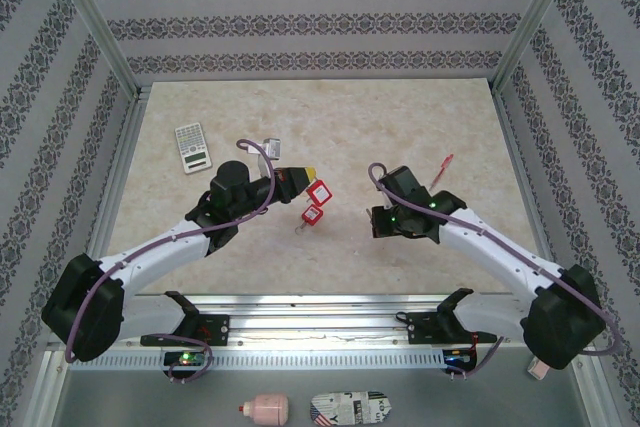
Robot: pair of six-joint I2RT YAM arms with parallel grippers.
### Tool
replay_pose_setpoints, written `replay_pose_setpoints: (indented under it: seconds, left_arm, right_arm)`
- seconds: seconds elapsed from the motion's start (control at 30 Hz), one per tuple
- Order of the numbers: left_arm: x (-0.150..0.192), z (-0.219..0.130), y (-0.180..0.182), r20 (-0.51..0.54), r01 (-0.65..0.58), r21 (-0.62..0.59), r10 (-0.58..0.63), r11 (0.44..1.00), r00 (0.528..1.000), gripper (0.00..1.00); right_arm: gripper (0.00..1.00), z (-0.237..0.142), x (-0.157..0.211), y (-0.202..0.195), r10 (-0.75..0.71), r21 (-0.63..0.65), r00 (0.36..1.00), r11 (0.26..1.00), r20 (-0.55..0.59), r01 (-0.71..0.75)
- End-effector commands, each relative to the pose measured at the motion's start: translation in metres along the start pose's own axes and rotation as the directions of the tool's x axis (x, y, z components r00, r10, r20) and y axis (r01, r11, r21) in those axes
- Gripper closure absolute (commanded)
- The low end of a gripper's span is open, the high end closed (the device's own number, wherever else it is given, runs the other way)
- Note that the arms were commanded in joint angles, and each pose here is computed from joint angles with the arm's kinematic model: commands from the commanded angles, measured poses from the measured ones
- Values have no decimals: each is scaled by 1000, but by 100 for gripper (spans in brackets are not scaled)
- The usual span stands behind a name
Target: Unlock with the key
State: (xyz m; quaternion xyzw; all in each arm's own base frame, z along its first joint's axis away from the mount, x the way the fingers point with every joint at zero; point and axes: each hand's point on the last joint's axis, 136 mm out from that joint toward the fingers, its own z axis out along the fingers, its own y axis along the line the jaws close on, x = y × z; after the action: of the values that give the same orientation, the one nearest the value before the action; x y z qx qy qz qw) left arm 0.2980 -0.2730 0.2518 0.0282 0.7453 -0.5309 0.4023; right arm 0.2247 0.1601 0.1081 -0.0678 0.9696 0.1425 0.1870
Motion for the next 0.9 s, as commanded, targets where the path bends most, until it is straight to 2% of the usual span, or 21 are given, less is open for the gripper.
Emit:
replay_pose_setpoints:
  seconds: [0.0,0.1,0.33,0.5,0.6,0.87]
  left_arm:
    - [-9,-9,-6,32,-24,18,23,1000,999,100]
    - [-6,-11,-2,33,-19,3,19,1000,999,100]
    - [5,-10,11,14,19,-27,-18,999,1000,100]
    - [5,-14,15,22,3,-51,-2,999,1000,100]
    - [4,-20,15,27,-17,-71,19,997,999,100]
    - [3,-33,17,33,-52,-116,56,992,998,100]
  right_arm:
    - [100,-7,5,-2,-46,28,998,998,-50,48]
    - [100,-11,7,-6,-78,77,996,994,-53,82]
    - [100,-46,-14,23,-117,-82,976,988,182,134]
    - [100,-37,-8,-7,-144,129,987,983,74,133]
    - [100,-22,-3,-23,-143,231,988,965,55,127]
    - [100,16,15,-28,-200,352,980,918,5,185]
